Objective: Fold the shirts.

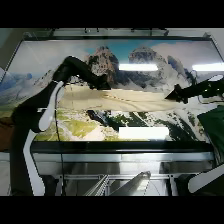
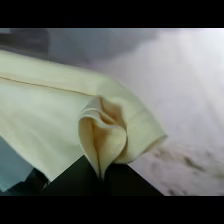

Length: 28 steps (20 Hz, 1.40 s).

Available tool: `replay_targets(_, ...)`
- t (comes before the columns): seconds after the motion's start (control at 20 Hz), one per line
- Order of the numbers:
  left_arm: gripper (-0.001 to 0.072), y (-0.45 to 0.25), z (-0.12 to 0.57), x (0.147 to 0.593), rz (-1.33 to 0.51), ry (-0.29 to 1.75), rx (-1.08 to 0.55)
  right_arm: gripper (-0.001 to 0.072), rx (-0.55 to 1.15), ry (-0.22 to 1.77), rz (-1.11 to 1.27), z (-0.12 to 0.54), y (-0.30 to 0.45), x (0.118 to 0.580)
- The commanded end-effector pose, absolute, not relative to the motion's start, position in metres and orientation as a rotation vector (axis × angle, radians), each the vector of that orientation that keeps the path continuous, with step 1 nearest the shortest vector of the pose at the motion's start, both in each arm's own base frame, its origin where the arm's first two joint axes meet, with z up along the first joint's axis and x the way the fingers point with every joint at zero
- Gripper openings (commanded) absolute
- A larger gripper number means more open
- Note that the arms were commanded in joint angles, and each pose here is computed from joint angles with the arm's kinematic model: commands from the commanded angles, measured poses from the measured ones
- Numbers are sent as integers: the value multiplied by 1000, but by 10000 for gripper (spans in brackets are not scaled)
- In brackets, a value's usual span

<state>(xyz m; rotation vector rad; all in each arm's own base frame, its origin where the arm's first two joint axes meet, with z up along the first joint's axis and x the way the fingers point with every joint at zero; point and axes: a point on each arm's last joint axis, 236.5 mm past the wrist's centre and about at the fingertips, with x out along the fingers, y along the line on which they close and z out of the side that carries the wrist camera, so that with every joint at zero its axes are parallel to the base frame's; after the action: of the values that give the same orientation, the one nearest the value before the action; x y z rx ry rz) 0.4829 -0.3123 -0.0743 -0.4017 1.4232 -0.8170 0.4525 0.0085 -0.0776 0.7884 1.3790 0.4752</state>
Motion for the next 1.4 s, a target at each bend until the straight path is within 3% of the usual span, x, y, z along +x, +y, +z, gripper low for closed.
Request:
replay_targets(0.0,7,-362,-107,453,-819,1472,-283,24,789,1309,565,-14,-11,449)
replay_targets(0.2,8,-401,-120,417,-859,1512,-249,23,816,1094,676,73,-26,460)
replay_targets(0.4,10,-440,-113,409,-896,1444,-274,23,823,1057,762,101,-11,454)
replay_targets(0.6,18,-452,-37,421,-1049,1389,-489,24,836,1104,945,126,43,437)
replay_targets(0.75,18,-402,56,446,-1098,1237,-493,23,755,1106,1070,145,117,433)
replay_targets(0.95,18,-278,150,447,-1018,1130,-473,24,651,1112,1148,142,252,428)
replay_targets(1.25,19,-161,191,413,-857,1078,-497,25,563,1040,1021,58,415,438)
replay_targets(1.3,19,-154,189,405,-843,1079,-506,80,562,1038,1003,38,433,438)
replay_targets(1.35,19,-149,186,397,-835,1078,-510,456,586,1035,1005,25,451,435)
